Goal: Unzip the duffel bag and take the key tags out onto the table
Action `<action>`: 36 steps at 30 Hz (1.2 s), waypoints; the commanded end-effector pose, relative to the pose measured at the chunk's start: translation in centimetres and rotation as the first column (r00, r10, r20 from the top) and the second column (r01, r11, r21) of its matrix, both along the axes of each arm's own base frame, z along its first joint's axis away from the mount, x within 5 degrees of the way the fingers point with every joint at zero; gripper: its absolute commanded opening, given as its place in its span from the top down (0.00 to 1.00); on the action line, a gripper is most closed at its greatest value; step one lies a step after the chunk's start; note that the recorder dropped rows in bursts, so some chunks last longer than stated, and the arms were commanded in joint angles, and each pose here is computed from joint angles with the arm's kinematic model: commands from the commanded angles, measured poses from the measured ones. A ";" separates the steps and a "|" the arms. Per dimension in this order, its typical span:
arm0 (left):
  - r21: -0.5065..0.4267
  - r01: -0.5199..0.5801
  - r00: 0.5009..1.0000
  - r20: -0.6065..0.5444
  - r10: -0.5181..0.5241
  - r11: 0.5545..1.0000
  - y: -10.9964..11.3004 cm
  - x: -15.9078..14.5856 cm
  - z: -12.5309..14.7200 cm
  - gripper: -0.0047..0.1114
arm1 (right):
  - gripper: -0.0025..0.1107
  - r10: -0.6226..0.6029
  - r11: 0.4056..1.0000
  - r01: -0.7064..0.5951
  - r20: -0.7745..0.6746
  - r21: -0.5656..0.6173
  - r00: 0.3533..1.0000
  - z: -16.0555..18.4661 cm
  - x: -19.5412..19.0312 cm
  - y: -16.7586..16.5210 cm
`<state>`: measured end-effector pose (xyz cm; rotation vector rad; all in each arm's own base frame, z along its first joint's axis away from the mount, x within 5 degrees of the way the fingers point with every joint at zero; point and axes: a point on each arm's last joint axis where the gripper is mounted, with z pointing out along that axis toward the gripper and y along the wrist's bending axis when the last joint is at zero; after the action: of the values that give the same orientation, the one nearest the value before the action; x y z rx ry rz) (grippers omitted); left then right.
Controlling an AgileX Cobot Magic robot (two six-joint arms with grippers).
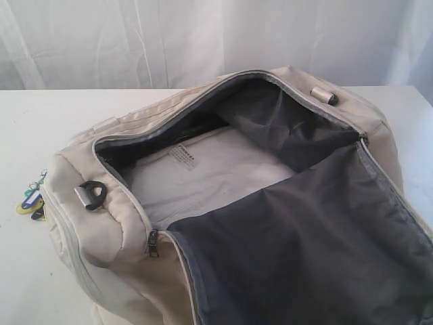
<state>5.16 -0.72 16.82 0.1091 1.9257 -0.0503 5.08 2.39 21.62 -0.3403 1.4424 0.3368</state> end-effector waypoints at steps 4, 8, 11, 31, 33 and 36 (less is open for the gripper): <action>-0.005 -0.002 1.000 0.001 0.002 1.000 0.0 0.0 -0.1 0.96 | 0.97 -0.254 0.960 0.201 -0.296 -0.197 0.921 -3.5 0.2 -1.4; -0.005 -0.002 1.000 0.001 0.002 1.000 0.0 0.0 -0.1 0.96 | 0.97 -0.349 0.929 0.291 -0.283 -0.227 0.893 -3.5 0.2 -2.0; -0.005 -0.002 1.000 0.001 0.002 1.000 0.0 0.0 -0.1 0.96 | 0.97 -0.374 0.920 0.316 -0.282 -0.230 0.884 -3.5 0.2 -2.1; -0.005 -0.002 1.000 0.001 0.002 1.000 0.0 0.0 -0.1 0.96 | 0.97 -0.411 0.909 0.406 -0.345 -0.090 0.843 -3.4 0.3 -2.5; -0.005 -0.002 1.000 0.001 0.002 1.000 0.0 0.0 -0.1 0.96 | 0.97 -0.411 0.909 0.406 -0.344 -0.090 0.844 -3.4 0.3 -2.5; -0.005 -0.002 1.000 0.001 0.002 1.000 0.0 0.0 -0.1 0.96 | 0.97 -0.409 0.910 0.405 -0.342 -0.089 0.846 -3.4 0.3 -2.4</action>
<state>5.16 -0.72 16.82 0.1091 1.9257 -0.0503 5.36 -0.02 18.27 0.0257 1.8342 0.0418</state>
